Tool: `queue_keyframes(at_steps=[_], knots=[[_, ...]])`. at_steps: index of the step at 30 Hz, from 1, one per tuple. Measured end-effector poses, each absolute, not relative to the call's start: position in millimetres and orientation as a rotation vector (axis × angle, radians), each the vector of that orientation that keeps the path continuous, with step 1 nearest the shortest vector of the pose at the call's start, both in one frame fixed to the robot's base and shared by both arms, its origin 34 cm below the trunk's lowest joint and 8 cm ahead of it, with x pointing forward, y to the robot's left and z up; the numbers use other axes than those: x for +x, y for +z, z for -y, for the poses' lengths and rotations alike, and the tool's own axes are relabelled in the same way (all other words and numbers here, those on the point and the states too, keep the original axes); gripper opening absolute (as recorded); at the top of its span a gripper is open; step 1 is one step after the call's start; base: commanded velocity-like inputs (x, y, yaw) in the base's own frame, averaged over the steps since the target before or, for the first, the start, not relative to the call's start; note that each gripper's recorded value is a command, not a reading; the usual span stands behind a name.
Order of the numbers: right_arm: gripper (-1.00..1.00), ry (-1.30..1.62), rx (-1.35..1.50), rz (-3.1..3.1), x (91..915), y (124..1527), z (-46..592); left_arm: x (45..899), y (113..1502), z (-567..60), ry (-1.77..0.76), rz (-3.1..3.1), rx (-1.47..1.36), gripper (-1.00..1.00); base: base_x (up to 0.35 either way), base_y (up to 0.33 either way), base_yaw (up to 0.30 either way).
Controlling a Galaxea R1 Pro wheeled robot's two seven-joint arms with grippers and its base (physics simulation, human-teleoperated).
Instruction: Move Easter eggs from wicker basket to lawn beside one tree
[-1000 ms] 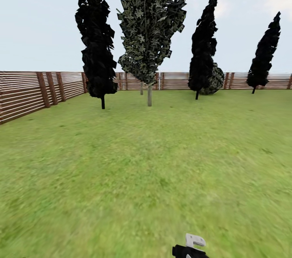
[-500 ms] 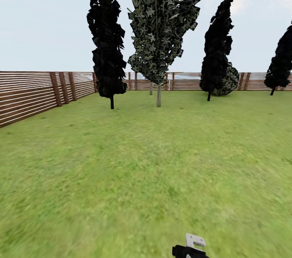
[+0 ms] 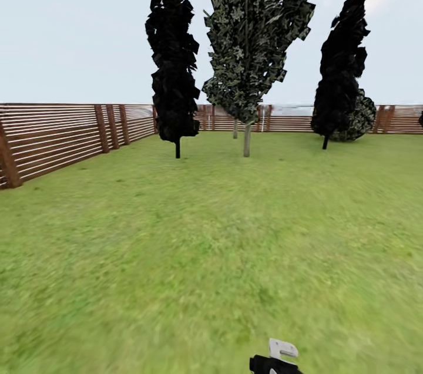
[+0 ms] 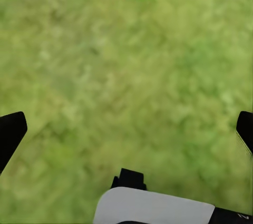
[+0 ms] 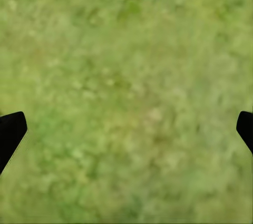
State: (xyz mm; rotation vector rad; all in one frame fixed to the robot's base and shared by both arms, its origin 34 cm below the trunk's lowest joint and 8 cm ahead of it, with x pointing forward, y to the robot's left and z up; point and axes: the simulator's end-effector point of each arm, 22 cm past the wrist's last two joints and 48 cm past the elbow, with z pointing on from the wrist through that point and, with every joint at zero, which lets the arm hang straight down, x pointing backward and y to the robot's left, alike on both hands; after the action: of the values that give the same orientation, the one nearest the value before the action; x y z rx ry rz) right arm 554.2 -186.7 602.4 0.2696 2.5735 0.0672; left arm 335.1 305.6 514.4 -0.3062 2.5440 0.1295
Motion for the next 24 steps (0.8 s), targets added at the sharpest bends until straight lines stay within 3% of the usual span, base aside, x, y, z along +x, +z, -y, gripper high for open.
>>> queue_keyframes(at_steps=[24], knots=[[1.00,0.067,0.270,-2.574,553.7,602.0,186.8,335.4,514.4,-305.6,0.130,-2.543,-0.306,1.00,0.275,-0.119,0.026]])
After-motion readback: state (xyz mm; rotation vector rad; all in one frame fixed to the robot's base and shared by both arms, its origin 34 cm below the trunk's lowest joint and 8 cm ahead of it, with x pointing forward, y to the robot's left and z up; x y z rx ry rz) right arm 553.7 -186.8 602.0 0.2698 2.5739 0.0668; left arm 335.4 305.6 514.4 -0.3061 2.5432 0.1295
